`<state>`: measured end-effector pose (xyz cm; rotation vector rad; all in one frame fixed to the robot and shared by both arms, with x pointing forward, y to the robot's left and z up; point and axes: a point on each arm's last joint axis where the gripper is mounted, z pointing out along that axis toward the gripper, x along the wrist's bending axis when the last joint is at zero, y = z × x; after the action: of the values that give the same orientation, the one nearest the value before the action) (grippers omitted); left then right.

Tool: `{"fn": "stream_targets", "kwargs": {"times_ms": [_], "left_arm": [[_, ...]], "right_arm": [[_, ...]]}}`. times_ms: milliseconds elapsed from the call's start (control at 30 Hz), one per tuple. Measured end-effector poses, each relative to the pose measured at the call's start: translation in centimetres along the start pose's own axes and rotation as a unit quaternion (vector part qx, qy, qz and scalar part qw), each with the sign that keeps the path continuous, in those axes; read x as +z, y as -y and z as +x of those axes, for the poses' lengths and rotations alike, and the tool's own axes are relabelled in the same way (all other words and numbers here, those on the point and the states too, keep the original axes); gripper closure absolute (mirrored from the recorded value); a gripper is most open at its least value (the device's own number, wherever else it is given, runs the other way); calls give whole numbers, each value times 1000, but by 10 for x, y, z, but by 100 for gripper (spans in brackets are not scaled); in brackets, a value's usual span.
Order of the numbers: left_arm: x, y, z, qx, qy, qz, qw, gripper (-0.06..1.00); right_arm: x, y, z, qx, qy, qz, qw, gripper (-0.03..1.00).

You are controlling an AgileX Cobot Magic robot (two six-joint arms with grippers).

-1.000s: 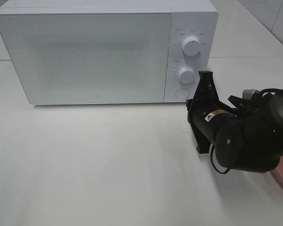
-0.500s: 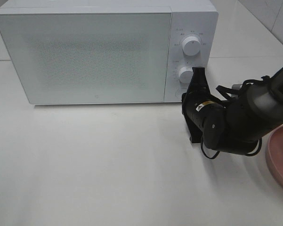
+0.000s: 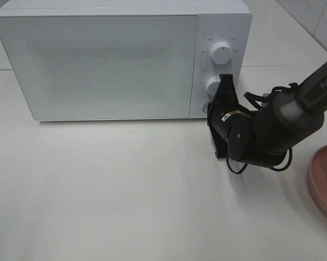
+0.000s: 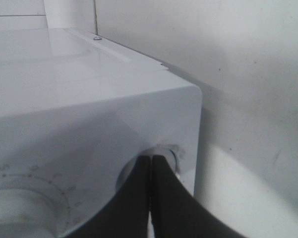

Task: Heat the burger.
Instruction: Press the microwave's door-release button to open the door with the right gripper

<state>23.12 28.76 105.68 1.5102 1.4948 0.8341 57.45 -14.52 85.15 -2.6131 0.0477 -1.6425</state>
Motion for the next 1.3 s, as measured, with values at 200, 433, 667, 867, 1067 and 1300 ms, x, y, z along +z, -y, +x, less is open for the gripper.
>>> {"fn": "stream_targets", "kwargs": {"times_ms": [200, 433, 667, 867, 1067, 1300], "left_arm": [[0, 0, 0, 0, 0, 0, 1000, -5], [0, 0, 0, 0, 0, 0, 1000, -5], [0, 0, 0, 0, 0, 0, 1000, -5], [0, 0, 0, 0, 0, 0, 1000, -5], [0, 0, 0, 0, 0, 0, 1000, -5], [0, 0, 0, 0, 0, 0, 1000, -5]], "right_arm": [[4, 2, -3, 1, 9, 1, 1000, 95], [5, 2, -3, -1, -3, 1, 1000, 95], [7, 6, 0, 3, -10, 4, 1000, 95], [10, 7, 3, -5, -14, -3, 1000, 95], [16, 8, 2, -11, -12, -13, 1000, 95], [18, 9, 2, -10, -10, -16, 1000, 95]]}}
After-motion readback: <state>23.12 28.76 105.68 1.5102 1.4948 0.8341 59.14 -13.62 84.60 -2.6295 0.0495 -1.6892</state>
